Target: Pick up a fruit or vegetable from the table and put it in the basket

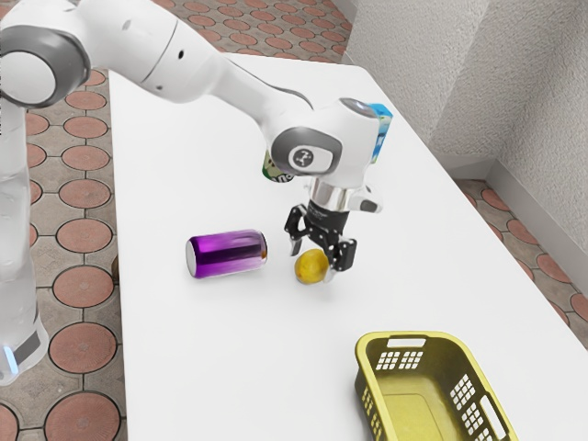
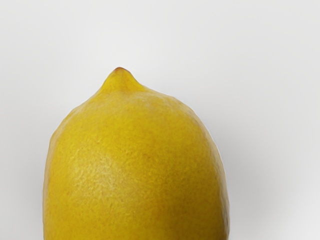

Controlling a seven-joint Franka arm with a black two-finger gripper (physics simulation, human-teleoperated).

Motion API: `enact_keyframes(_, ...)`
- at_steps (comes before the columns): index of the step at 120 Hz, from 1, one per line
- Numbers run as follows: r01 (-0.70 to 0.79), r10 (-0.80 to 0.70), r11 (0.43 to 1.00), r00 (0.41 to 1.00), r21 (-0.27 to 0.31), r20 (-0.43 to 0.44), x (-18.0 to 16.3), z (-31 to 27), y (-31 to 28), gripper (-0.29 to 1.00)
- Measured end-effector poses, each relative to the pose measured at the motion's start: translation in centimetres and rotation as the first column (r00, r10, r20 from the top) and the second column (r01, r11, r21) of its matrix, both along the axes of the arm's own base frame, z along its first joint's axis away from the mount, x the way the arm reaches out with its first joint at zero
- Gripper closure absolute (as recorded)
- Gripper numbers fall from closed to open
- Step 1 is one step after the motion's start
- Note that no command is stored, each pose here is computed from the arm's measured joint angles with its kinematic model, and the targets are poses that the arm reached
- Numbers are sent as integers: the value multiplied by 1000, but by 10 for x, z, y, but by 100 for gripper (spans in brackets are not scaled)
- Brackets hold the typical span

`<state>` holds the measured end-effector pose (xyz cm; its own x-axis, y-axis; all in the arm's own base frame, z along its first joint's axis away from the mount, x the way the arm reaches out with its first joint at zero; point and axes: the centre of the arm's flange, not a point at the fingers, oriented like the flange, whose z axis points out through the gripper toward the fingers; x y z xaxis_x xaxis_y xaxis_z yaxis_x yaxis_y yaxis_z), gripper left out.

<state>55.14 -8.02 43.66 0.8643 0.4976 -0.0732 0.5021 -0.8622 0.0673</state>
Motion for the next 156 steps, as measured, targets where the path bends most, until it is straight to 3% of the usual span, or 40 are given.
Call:
enact_keyframes(16, -23, 23, 1000, 1000, 0, -14, 0, -12, 8, 2)
enact_keyframes(35, -54, 54, 999, 998, 2, -13, 1, -15, 20, 27)
enact_keyframes(48, -61, 61, 998, 998, 8, -8, 0, -8, 22, 32)
enact_keyframes(79, 14, -29, 990, 994, 138, 107, 6, 167, 11, 34)
enact_keyframes(99, 166, -174, 974, 984, 154, 42, 4, 187, -36, 34)
enact_keyframes(106, 301, -307, 943, 952, 141, 19, -1, 184, -96, 33)
enact_keyframes(114, 516, -521, 847, 853, 131, 9, -38, 183, -207, 34)
enact_keyframes(120, 600, -605, 790, 796, 127, 3, -56, 181, -250, 35)
enact_keyframes(156, 715, -721, 690, 692, 107, 23, -22, 178, -291, 35)
